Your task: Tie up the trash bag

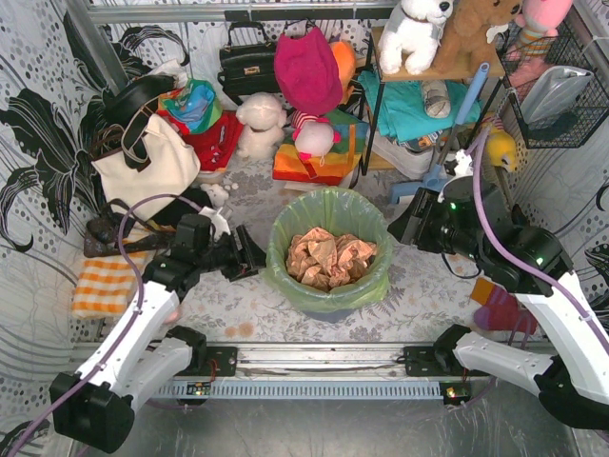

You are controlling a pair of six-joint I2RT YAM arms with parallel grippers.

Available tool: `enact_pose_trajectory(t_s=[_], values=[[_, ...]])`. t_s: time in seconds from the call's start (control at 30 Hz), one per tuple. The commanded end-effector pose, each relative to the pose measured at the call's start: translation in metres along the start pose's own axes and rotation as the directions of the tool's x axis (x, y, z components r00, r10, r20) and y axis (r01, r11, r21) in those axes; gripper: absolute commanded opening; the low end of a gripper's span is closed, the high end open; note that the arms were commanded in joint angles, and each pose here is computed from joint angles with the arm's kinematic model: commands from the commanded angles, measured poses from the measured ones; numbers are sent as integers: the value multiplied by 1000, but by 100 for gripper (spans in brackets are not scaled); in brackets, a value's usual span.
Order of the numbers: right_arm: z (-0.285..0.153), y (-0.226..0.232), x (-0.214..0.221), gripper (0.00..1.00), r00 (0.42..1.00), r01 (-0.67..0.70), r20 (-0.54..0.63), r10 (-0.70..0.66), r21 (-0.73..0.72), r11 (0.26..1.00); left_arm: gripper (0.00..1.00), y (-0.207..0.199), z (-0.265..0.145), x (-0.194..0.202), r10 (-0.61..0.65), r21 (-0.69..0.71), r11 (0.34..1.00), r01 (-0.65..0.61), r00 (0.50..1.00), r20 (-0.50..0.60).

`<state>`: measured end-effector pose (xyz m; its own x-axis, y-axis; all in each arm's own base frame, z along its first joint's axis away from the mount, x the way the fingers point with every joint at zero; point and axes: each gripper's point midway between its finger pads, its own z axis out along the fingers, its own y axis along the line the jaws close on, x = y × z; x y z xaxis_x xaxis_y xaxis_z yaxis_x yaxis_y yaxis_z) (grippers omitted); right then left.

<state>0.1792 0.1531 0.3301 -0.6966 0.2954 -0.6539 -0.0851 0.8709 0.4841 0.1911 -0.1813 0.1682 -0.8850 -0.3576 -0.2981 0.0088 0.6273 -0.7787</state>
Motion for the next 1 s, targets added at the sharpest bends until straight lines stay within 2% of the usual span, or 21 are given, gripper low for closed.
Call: enact_pose_trajectory(t_s=[0.0,0.13,0.43,0.63,0.83,0.97], values=[[2,-1,2,50,1000,-13,6,13,1,1000,68,6,6,13,31,34,999,-29,997,-68],[4,-3,4,50,1000,-12,-1,12,4,1000,68,14,10,13,17,2,1000,-17,997,-73],[5,-6,7,50,1000,-15,-3,15,12,1000,67,48,15,-11,-13,-225,974,14,1000,6],[6,-6,8,50,1000,-19,-4,19,12,1000,58,52,4,-37,24,-328,944,14,994,111],[8,-9,11,50,1000,-16,-12,16,24,1000,55,31,-18,-57,73,-314,949,0,973,220],[5,-20,11,50,1000,-30,-6,30,82,996,56,17,-20,-52,71,-247,969,-18,976,207]])
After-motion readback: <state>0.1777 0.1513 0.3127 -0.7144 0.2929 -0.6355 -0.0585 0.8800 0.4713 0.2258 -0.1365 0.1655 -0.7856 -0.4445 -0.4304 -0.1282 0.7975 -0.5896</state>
